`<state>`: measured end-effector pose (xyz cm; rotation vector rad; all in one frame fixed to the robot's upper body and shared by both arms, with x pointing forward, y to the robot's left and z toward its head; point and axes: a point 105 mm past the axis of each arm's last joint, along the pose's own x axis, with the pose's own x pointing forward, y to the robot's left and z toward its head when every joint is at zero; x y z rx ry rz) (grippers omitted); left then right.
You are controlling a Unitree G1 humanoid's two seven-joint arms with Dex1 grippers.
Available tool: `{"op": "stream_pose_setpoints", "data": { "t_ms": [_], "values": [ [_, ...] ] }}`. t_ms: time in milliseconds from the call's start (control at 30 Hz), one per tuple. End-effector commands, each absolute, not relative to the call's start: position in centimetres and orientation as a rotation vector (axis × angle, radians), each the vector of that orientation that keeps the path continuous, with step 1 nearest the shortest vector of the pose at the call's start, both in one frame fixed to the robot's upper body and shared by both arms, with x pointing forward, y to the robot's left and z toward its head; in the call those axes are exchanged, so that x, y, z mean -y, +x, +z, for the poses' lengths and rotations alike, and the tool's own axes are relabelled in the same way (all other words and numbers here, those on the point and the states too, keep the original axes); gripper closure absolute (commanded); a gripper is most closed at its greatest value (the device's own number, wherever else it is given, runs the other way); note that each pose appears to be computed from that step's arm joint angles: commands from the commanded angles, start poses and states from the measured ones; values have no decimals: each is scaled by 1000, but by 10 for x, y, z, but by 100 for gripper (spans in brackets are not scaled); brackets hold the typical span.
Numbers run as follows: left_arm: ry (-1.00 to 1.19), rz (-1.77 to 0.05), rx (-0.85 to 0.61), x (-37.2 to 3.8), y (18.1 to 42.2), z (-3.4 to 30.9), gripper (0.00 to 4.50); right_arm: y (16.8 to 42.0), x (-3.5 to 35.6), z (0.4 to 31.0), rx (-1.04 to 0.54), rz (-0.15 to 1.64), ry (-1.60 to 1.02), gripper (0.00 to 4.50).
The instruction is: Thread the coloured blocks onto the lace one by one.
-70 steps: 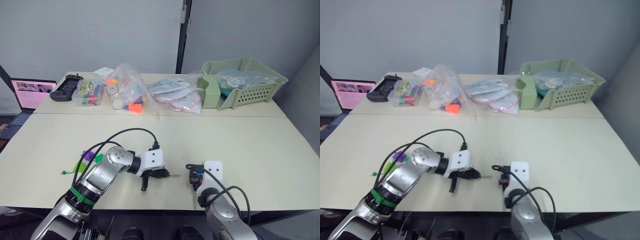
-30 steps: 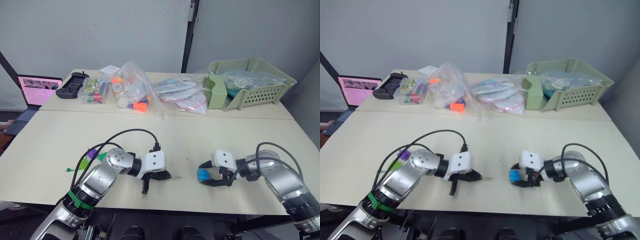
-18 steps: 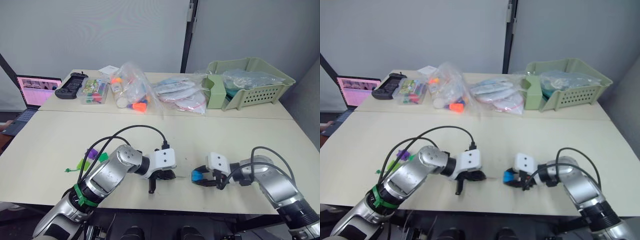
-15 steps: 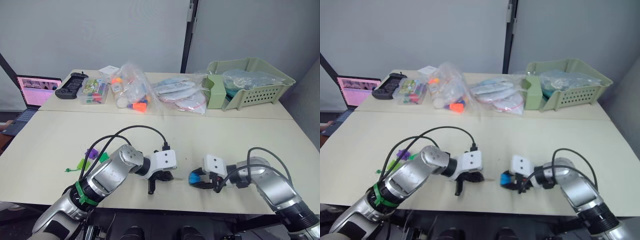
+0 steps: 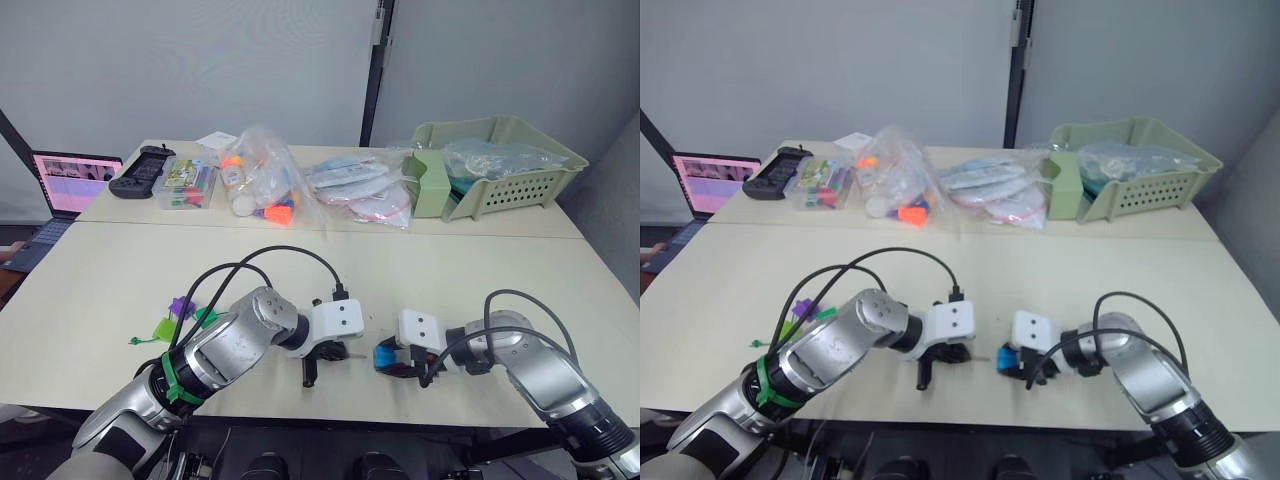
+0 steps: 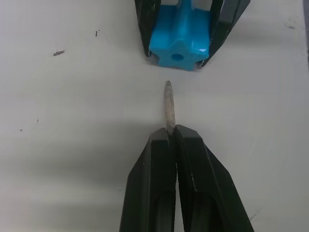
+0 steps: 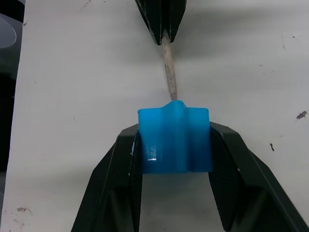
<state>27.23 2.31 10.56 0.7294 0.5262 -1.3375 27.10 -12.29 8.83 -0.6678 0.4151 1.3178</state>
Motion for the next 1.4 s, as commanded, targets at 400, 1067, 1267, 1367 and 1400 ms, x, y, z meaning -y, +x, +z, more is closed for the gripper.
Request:
{"op": "stream_pose_setpoints", "data": {
  "t_ms": [400, 1067, 1267, 1367, 1400],
  "values": [
    [760, -1353, -447, -10, 275, 120, 450, 262, 110, 85, -428, 1373, -670, 314],
    [782, -1339, -438, -17, 275, 128, 450, 261, 115, 80, -454, 1367, -682, 314],
    [777, -1347, -429, -15, 274, 129, 450, 261, 114, 80, -457, 1369, -684, 314],
    [774, -1354, -425, -14, 273, 130, 450, 261, 114, 79, -458, 1369, -684, 314],
    [772, -1355, -424, -13, 273, 130, 450, 261, 114, 79, -458, 1368, -684, 314]
  ]
}}
